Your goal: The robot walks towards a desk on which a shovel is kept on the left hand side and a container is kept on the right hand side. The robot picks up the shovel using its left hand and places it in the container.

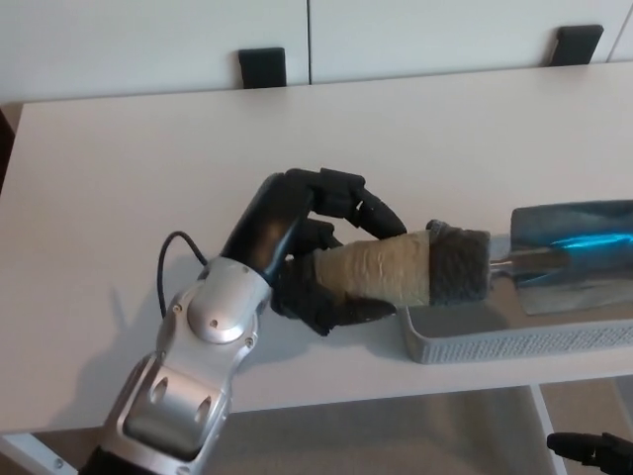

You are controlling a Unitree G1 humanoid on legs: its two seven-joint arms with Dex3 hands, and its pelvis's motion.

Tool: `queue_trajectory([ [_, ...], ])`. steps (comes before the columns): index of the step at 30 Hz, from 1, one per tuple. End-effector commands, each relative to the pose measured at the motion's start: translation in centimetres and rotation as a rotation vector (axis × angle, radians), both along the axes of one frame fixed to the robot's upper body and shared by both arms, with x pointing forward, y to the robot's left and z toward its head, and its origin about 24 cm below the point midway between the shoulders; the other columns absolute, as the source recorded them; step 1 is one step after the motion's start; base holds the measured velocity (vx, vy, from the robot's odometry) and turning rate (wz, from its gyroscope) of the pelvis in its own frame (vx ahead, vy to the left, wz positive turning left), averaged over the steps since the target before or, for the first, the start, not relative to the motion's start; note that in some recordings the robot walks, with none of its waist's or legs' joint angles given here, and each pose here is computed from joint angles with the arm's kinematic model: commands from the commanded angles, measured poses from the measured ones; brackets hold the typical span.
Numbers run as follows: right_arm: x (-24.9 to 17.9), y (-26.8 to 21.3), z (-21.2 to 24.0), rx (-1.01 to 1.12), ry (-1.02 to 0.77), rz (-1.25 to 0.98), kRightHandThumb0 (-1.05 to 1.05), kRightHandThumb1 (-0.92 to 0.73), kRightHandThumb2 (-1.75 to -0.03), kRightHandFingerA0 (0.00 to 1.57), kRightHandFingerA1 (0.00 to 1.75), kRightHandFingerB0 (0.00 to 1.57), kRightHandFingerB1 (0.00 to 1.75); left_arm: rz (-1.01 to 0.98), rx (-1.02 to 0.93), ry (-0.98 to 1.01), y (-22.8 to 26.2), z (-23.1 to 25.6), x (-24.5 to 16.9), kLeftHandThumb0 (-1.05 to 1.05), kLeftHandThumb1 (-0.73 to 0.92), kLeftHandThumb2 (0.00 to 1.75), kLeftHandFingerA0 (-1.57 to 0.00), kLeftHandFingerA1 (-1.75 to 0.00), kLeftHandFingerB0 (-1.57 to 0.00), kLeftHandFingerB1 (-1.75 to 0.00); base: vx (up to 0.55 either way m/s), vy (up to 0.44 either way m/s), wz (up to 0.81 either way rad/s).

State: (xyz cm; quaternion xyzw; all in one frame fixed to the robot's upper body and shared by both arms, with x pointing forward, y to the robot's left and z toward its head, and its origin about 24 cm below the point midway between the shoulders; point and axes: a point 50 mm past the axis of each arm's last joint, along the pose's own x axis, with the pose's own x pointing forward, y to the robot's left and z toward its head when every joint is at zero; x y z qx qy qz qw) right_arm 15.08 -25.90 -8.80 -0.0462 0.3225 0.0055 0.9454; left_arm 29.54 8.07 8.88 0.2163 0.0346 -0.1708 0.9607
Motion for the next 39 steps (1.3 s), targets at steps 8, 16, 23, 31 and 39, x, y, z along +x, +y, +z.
queue_trajectory([
  [8,0.4,-0.6,0.6,-0.026,-0.018,0.013,-0.17,-0.44,-0.52,0.78,0.65,0.59,0.54,0.028,0.08,-0.103,-0.9,1.9,2.5,-0.6,0.28,1.17,-1.57,-1.04,-1.33,-1.02,0.0,0.0,0.0],
  [16,0.3,-0.5,0.6,-0.037,-0.017,0.025,-0.2,-0.43,-0.52,0.83,0.66,0.6,0.54,0.005,0.128,-0.177,-1.8,2.3,2.6,-0.68,0.37,1.09,-1.57,-1.06,-1.23,-1.01,0.0,0.0,0.0],
  [23,0.3,-0.5,0.5,-0.04,-0.016,0.022,-0.19,-0.43,-0.52,0.82,0.65,0.62,0.54,0.044,0.241,-0.195,-2.0,2.1,2.9,-0.7,0.42,1.07,-1.5,-1.12,-1.09,-0.97,0.0,0.0,0.0],
  [31,0.6,-0.5,0.7,-0.045,-0.019,0.023,-0.16,-0.45,-0.53,0.81,0.66,0.62,0.54,0.078,0.381,-0.259,-2.4,1.8,3.0,-0.64,0.47,0.9,-1.36,-1.13,-0.99,-0.75,0.0,0.0,0.0],
  [39,0.5,-0.5,0.8,-0.032,-0.026,0.022,-0.16,-0.44,-0.52,0.84,0.67,0.62,0.54,0.082,0.406,-0.249,-2.5,1.6,3.1,-0.62,0.41,0.96,-1.41,-1.2,-1.07,-0.88,0.0,0.0,0.0],
])
